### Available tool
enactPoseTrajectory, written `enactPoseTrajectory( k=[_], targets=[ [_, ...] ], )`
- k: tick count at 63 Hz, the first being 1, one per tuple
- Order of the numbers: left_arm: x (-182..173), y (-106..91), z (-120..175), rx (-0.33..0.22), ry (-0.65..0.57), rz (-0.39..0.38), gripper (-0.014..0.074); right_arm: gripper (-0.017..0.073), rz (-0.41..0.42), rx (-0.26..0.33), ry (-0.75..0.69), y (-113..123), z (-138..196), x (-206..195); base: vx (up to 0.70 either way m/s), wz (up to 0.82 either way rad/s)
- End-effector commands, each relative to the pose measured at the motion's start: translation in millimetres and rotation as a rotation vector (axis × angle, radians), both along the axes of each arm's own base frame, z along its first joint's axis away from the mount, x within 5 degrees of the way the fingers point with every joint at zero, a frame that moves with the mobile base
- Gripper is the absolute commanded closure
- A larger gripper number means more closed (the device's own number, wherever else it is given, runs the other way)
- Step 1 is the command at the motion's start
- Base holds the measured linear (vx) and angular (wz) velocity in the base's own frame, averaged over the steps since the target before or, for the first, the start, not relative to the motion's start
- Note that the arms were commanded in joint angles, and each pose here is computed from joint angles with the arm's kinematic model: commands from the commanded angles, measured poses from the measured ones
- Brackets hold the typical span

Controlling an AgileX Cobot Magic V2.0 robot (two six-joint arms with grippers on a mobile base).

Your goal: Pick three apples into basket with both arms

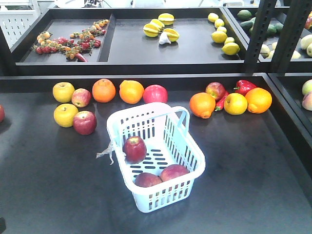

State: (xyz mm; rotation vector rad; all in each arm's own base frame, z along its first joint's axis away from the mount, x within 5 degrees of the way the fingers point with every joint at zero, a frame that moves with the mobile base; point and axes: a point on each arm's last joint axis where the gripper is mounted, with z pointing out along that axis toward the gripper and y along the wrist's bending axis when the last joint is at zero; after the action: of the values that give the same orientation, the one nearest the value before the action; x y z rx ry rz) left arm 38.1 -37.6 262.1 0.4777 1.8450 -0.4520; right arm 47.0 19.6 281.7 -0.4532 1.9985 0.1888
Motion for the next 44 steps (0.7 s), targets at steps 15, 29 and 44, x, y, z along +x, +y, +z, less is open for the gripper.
enactPoseTrajectory(
  k=[15,29,44],
  targets=[
    [2.7,0.3,13.7,-0.065,-0.054,0.026,0.06,0.0561,-0.014,-0.001,-0.031,-1.0,8.5,1.4,0.0,0.0],
    [2.7,0.3,13.7,-0.065,-0.054,0.026,0.06,0.0561,-0.014,-0.001,-0.031,-1.0,8.5,1.4,0.0,0.0],
    [2.7,0.3,13.7,-0.065,-0.054,0.026,0.06,0.0561,-0.014,-0.001,-0.031,-1.0,8.5,1.4,0.0,0.0]
  ],
)
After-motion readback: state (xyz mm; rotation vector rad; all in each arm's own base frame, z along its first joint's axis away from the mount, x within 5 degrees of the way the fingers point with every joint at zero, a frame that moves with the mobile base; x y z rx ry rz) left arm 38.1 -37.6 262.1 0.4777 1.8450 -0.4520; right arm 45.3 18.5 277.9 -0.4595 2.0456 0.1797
